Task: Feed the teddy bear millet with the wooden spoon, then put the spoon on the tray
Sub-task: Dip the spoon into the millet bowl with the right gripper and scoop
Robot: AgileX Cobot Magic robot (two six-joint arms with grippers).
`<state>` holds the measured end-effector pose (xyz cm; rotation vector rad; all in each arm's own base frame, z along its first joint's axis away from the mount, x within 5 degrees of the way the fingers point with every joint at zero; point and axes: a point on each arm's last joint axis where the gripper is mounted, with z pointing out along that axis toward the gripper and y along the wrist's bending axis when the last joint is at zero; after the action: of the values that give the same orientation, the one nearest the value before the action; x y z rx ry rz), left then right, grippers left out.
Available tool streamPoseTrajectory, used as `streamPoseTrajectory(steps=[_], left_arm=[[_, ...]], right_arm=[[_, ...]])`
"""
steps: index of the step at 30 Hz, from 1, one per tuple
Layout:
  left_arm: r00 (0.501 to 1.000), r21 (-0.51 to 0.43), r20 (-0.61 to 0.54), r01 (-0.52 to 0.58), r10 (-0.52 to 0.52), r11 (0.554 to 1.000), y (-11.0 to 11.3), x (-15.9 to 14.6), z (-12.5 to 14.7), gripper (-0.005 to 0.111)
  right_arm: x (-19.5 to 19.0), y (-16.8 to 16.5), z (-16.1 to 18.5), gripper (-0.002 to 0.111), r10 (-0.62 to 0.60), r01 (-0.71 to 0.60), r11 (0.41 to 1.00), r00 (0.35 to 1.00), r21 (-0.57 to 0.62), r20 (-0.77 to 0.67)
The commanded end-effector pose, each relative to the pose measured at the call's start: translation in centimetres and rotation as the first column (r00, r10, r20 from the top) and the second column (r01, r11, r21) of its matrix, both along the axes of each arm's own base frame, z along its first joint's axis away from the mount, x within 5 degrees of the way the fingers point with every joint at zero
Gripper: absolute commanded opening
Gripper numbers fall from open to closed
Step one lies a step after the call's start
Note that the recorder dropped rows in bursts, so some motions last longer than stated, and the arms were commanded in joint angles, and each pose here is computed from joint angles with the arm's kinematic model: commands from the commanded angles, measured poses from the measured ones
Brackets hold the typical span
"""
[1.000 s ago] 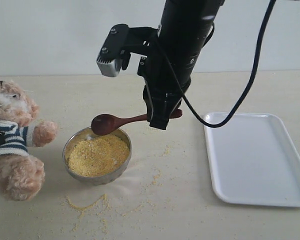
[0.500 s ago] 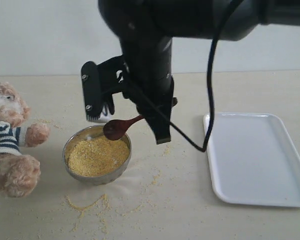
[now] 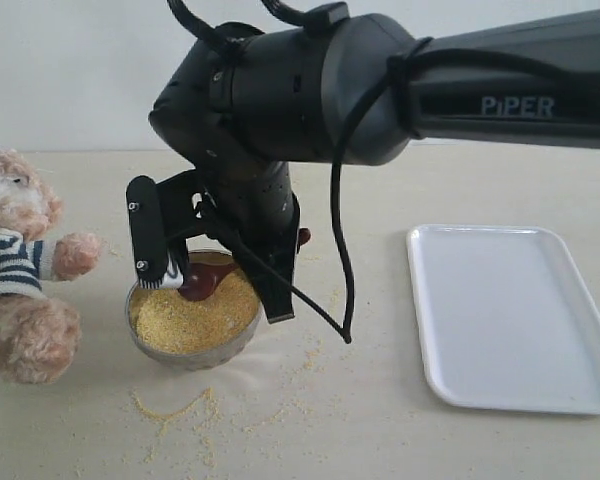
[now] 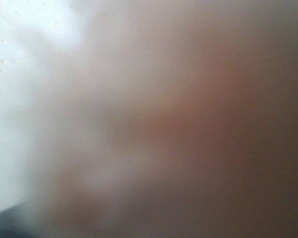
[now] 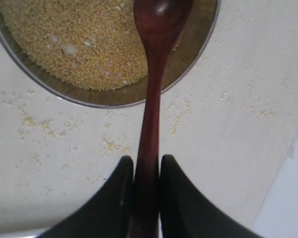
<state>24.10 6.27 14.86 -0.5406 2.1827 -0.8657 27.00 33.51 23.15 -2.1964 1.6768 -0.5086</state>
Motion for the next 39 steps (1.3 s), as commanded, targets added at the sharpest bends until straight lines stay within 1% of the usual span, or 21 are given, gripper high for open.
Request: streamPoseTrajectory(steps=[1, 8, 15, 21, 24, 28, 34, 39], left_arm=[[0.999, -0.031, 0.042, 0.019, -0.017, 0.999, -0.2, 0.2, 0.5, 0.005], [0.998, -0.045, 0.055, 0.03, -0.028, 0.999, -0.4, 0.2, 0.7, 0.005], [0.998, -0.045, 0.055, 0.03, -0.028, 0.999, -0.4, 0.2, 0.7, 0.005], [0.998, -0.047, 0.058, 0.032, -0.03, 0.998, -0.4, 0.2, 0.7, 0.005], [0.997, -0.061, 0.071, 0.044, -0.04, 0.997, -0.5, 0.2, 0.9, 0.005], [0.997, -0.062, 0.072, 0.045, -0.04, 0.997, -0.6, 0.2, 0.9, 0.005], [0.997, -0.062, 0.072, 0.045, -0.04, 0.997, -0.6, 0.2, 0.9, 0.005], [0.996, -0.064, 0.074, 0.046, -0.042, 0.997, -0.6, 0.2, 0.9, 0.005]], right_arm=[[-0.4, 0.3, -0.4, 0.0, -0.018, 0.018, 1.0, 0.999, 0.016, -0.046], [-0.9, 0.6, -0.8, 0.0, -0.038, 0.043, 0.998, 0.993, 0.044, -0.111], [-0.5, 0.2, -0.8, 0.0, -0.131, 0.14, 0.987, 0.984, 0.074, -0.12], [0.2, -1.4, -1.0, 0.0, -0.22, 0.226, 0.974, 0.958, 0.014, -0.186], [0.7, -1.9, -1.0, 0.0, -0.246, 0.26, 0.965, 0.944, 0.035, -0.219], [1.1, -2.1, -0.6, 0.0, -0.268, 0.307, 0.946, 0.922, 0.104, -0.278], [1.5, -2.9, 1.2, 0.0, -0.282, 0.348, 0.919, 0.908, 0.183, -0.311], [1.3, -3.7, 2.2, 0.0, -0.294, 0.373, 0.908, 0.891, 0.189, -0.347]])
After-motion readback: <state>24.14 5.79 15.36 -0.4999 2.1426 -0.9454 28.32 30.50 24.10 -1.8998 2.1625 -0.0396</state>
